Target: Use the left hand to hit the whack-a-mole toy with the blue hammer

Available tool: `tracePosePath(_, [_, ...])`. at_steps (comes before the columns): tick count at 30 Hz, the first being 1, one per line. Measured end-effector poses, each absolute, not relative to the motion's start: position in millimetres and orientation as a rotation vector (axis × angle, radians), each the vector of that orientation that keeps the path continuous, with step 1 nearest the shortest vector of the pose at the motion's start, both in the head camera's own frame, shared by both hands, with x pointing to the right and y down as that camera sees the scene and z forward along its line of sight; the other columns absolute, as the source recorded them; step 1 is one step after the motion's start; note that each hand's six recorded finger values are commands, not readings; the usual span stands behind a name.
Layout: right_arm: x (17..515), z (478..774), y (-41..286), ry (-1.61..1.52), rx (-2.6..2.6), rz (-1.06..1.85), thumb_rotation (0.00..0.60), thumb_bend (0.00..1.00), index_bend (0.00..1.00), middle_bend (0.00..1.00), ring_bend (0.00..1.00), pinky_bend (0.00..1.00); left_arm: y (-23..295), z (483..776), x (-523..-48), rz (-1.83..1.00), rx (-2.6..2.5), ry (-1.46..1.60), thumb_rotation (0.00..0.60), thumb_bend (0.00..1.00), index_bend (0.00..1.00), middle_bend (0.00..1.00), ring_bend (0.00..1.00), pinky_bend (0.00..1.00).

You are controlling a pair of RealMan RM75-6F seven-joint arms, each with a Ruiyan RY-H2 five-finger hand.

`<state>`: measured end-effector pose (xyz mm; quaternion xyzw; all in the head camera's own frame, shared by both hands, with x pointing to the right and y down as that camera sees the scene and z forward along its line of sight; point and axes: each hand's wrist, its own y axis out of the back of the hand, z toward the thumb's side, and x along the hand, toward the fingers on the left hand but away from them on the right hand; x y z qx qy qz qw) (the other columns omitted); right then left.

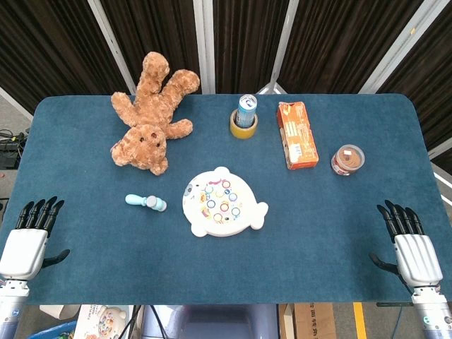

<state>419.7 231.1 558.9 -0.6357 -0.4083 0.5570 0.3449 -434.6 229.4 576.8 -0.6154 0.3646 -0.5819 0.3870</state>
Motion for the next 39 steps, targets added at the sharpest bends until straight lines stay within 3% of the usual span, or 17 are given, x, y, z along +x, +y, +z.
tracePosePath(19, [420.9,560.4,230.6,-1.065,-1.653,1.458,0.6,0.19,0.0,0.0,0.0,0.0,219.8,580.3,-423.5,-1.464,-1.602,0.92,0.6,0.05,0.01,0.0,0.0,0.05])
tracePosePath(24, [420.2,560.2,230.4,-1.069,-1.657,1.455,0.6,0.19,0.0,0.0,0.0,0.0,201.5,581.1,-401.3,-1.42,-1.625,0.9,0.6,0.11,0.1,0.0,0.0,0.09])
tracePosePath(28, [419.3,561.1,230.4,-1.066,-1.663,1.454,0.6,0.19,0.0,0.0,0.0,0.0,182.3,587.3,-381.5,-1.416,-1.626,0.86,0.6,0.14,0.23,0.08,0.02,0.15])
tracePosePath(34, [421.0,560.2,229.9,-1.079,-1.666,1.456,0.6,0.19,0.0,0.0,0.0,0.0,156.6,605.7,-355.3,-1.459,-1.631,0.816,0.6,0.18,0.35,0.13,0.02,0.15])
tracePosePath(39, [420.8,560.5,230.1,-1.079,-1.67,1.456,0.6,0.19,0.0,0.0,0.0,0.0,141.5,627.5,-333.5,-1.512,-1.628,0.767,0.6,0.2,0.36,0.15,0.03,0.15])
